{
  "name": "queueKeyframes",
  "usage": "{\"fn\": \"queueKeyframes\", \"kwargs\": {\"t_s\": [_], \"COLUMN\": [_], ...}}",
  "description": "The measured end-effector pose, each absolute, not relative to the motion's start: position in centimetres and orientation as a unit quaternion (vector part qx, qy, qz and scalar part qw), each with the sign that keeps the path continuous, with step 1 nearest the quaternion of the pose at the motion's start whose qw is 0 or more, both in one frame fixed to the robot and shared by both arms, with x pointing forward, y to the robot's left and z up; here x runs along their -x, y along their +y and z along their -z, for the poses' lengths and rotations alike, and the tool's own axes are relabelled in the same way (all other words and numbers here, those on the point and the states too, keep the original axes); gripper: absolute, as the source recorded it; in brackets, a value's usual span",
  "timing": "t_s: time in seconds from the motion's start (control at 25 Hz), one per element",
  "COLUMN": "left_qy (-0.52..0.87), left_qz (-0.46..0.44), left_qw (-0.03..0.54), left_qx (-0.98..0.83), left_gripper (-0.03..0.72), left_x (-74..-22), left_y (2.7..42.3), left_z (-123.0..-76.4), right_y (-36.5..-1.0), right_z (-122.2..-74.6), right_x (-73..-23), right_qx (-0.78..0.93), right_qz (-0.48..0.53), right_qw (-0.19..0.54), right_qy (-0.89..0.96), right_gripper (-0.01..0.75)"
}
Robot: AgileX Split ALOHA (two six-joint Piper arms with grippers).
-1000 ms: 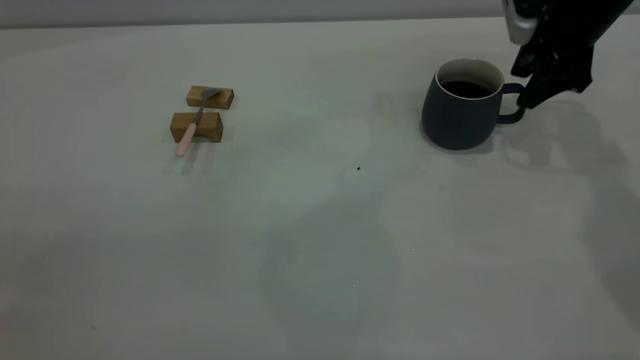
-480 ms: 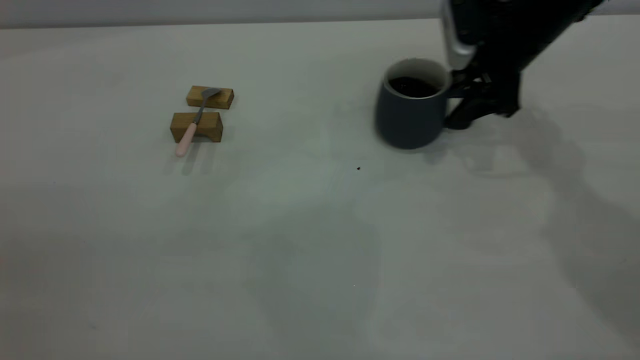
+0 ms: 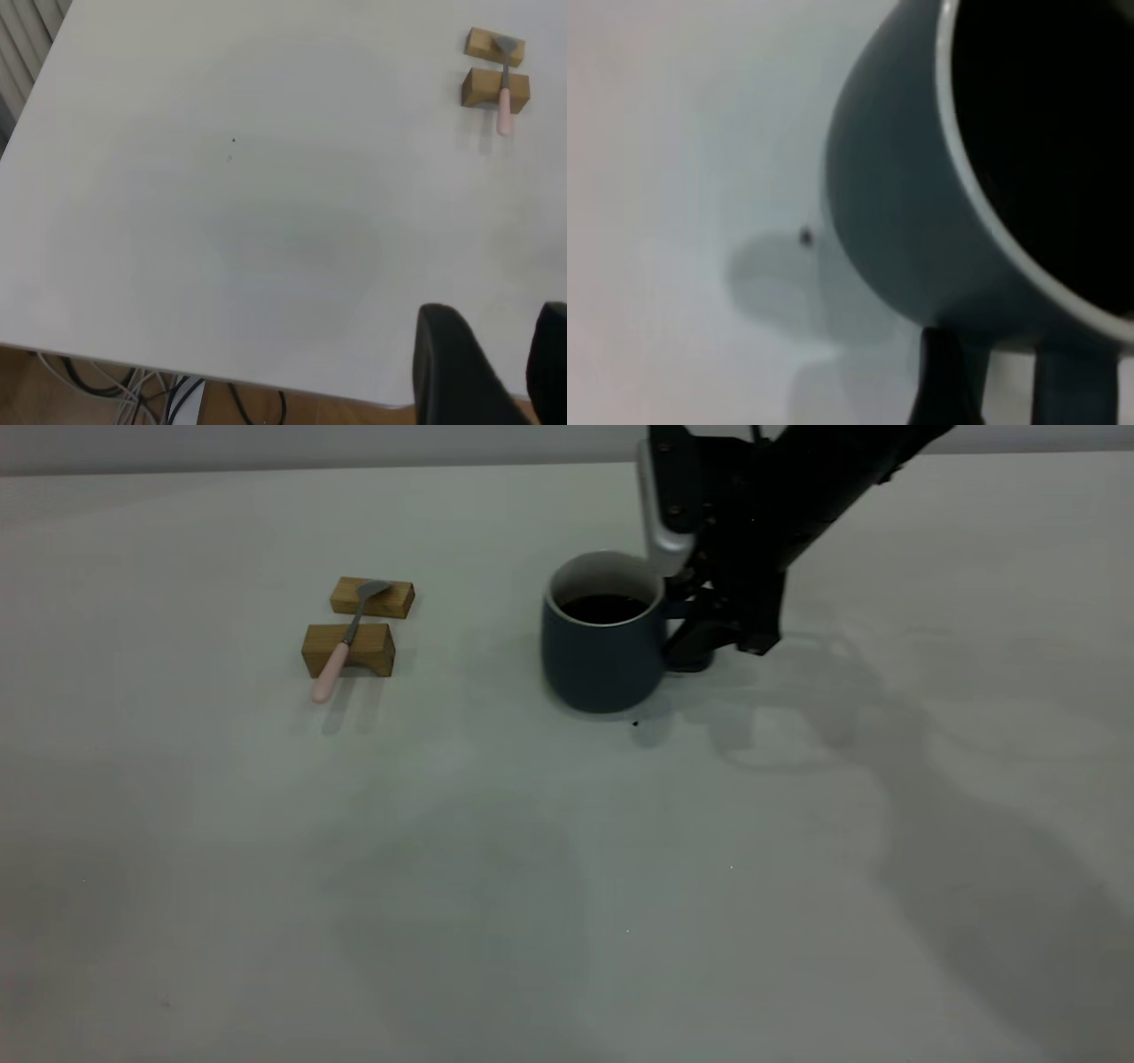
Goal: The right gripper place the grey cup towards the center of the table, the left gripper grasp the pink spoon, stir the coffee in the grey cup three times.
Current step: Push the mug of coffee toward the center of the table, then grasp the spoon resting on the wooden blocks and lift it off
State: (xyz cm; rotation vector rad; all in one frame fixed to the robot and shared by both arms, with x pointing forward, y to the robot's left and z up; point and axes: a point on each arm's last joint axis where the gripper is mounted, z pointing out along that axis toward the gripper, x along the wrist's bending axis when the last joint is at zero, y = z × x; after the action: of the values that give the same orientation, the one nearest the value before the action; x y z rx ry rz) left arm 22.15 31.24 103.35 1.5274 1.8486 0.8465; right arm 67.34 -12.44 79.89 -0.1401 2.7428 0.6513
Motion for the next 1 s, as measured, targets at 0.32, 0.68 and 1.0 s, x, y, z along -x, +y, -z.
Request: {"fn": "queueKeyframes", "kwargs": {"t_s": [0.32,0.68,1.0], "left_qy": [0.695,0.695,0.695], "left_qz": [-0.318,-0.318,-0.318], "left_qw": [0.295,0.295,0.295], "left_qx": [-0.574,-0.574,-0.574], "left_gripper": [0.289,0.289,0.289], "left_x": [-22.1,-22.1,-22.1], "left_y": [31.2,31.2,31.2], "left_z": [-103.3,-103.3,-103.3], "right_y": [-13.6,-13.8,-19.5], "right_z": [-81.6,-94.4,-103.2], "right_x": [-68.1,-64.6,-56.9], "right_qx": [-0.053,-0.261,-0.562], "right_qz": [-0.266,-0.332,-0.089], "right_qw": [0.148,-0.064,0.012], "right_qy": [0.951,0.904,0.822], "right_gripper": [0.565,0.562,0.562]}}
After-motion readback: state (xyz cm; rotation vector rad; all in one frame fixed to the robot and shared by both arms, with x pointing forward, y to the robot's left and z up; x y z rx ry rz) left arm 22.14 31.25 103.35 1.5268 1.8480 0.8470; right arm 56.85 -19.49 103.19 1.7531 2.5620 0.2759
